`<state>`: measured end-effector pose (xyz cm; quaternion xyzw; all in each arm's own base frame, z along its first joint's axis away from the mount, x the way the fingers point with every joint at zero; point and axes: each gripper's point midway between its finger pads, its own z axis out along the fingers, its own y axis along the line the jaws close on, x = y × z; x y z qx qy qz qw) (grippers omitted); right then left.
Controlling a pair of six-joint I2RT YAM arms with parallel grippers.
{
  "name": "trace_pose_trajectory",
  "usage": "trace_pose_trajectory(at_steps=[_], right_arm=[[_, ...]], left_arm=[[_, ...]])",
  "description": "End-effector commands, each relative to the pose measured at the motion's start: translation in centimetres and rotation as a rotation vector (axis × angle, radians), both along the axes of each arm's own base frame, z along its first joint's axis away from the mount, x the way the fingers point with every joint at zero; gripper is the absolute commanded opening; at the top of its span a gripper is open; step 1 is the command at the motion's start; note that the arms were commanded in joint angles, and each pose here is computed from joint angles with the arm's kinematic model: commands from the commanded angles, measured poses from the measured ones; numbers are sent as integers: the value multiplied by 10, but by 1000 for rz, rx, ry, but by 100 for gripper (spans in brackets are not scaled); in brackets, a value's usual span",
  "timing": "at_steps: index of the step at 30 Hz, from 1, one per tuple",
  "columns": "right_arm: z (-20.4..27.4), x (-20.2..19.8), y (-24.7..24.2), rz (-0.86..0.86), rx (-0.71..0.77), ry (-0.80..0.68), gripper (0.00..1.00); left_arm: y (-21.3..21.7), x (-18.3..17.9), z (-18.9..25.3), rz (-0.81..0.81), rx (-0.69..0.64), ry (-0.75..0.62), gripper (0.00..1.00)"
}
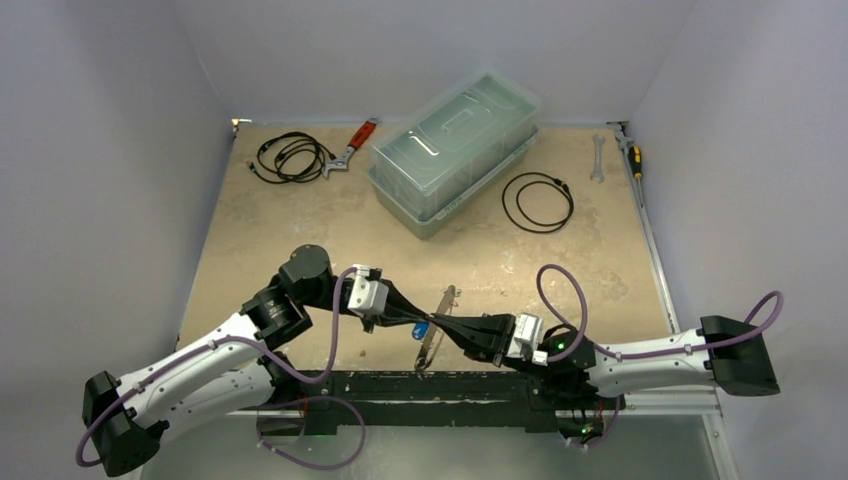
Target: Put the keys on the keyring
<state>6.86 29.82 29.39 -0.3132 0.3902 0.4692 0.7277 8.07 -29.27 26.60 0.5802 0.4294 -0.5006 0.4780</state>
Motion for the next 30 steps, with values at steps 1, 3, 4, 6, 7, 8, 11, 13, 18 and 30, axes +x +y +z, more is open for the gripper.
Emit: trace_pose_trajectory(at_steps=[1, 3, 4, 6, 7, 8, 11, 13, 18, 30], right_arm=[[55, -5, -15, 9, 168, -40, 0], [57, -4, -16, 6, 173, -42, 0], [57, -4, -16, 5, 173, -44, 0], [57, -4, -16, 3, 171, -43, 0], [56, -4, -15, 3, 169, -43, 0], [55, -4, -14, 2, 165, -42, 0], [52, -4, -12, 5, 156, -35, 0], [49, -3, -11, 6, 151, -31, 0], [48, -5, -7, 15, 142, -29, 0], [43, -6, 2, 27, 122, -26, 0]], left_arm=[[-1, 3, 3, 5, -1, -4, 0], [-1, 3, 3, 4, -2, -4, 0], [-1, 2, 4, 2, -4, -6, 0], [-1, 2, 4, 3, -4, -5, 0], [-1, 2, 4, 2, -6, -4, 0], [0, 2, 7, 2, -12, -6, 0], [1, 1, 10, 5, -30, -11, 24], [3, -1, 15, 9, -52, -21, 33], [4, -3, 18, 6, -69, -21, 33], [3, -2, 17, 4, -63, -9, 24]])
